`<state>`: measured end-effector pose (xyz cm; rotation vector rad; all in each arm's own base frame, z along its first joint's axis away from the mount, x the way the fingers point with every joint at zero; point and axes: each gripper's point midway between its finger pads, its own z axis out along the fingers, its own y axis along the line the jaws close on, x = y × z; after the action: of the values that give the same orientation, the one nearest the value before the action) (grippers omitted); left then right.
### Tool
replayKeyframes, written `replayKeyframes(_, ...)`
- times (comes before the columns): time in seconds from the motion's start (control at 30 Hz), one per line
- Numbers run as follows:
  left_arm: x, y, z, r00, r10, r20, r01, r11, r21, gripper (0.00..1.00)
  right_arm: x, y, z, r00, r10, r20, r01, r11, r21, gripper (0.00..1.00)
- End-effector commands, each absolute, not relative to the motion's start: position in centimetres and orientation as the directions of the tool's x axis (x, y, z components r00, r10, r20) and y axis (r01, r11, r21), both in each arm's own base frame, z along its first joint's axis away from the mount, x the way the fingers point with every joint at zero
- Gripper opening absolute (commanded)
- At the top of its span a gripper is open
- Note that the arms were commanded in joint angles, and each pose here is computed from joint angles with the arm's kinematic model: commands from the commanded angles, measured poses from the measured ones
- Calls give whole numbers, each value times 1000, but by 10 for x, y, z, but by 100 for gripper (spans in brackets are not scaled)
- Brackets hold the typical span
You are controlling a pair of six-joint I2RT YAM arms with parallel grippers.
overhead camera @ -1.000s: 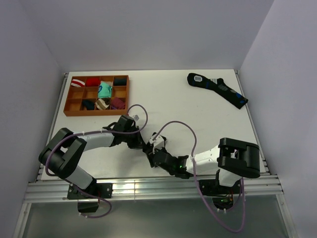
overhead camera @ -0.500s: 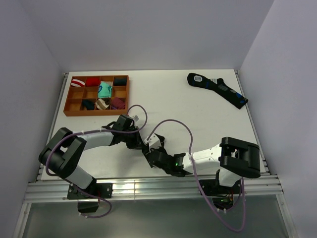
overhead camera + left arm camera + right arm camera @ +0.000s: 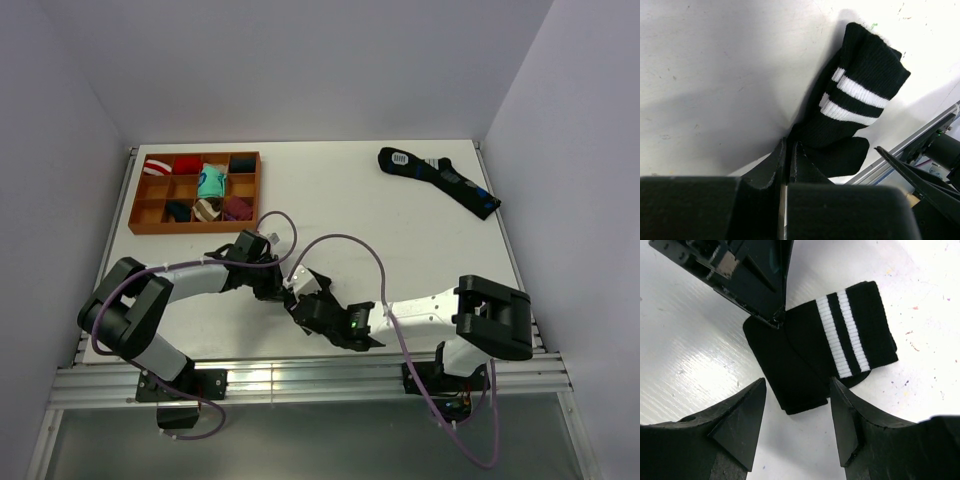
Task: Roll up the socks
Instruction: Roll the sock at the center of the board.
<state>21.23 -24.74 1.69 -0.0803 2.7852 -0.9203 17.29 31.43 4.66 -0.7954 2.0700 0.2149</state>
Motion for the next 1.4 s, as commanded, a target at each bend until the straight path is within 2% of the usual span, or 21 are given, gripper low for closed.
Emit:
replayKeyframes(0.0, 199, -220, -3, -984, -90, -155, -6, 880, -476, 0, 178, 320, 62, -380, -455, -806, -628, 766, -136, 61)
replayKeyframes(0.73, 204, -223, -1, -983, -95, -157, -8, 878, -479, 0, 163, 315, 31, -459, -373, -806, -635, 773, 4, 57)
replayKeyframes(0.9, 205, -223, 0, -982, -99, -161, -10, 880, -475, 0, 161, 311, 25, -481, -342, -807, -616, 787, 34, 45)
replayKeyframes(0.97, 205, -222, 0, -982, -102, -162, -12, 879, -476, 0, 159, 310, 25, -486, -321, -813, -617, 785, 58, 45)
replayKeyframes(1.03, 204, -222, -1, -982, -102, -159, -14, 881, -473, 0, 161, 309, 30, -482, -302, -823, -609, 791, 66, 47)
replayKeyframes(1.17, 204, -222, -1, -982, -99, -160, -12, 881, -473, 0, 163, 298, 30, -484, -311, -818, -580, 814, 34, 62)
replayKeyframes(1.37, 206, -223, -1, -983, -89, -159, -4, 882, -471, 0, 169, 300, 66, -431, -303, -850, -590, 808, 11, 65)
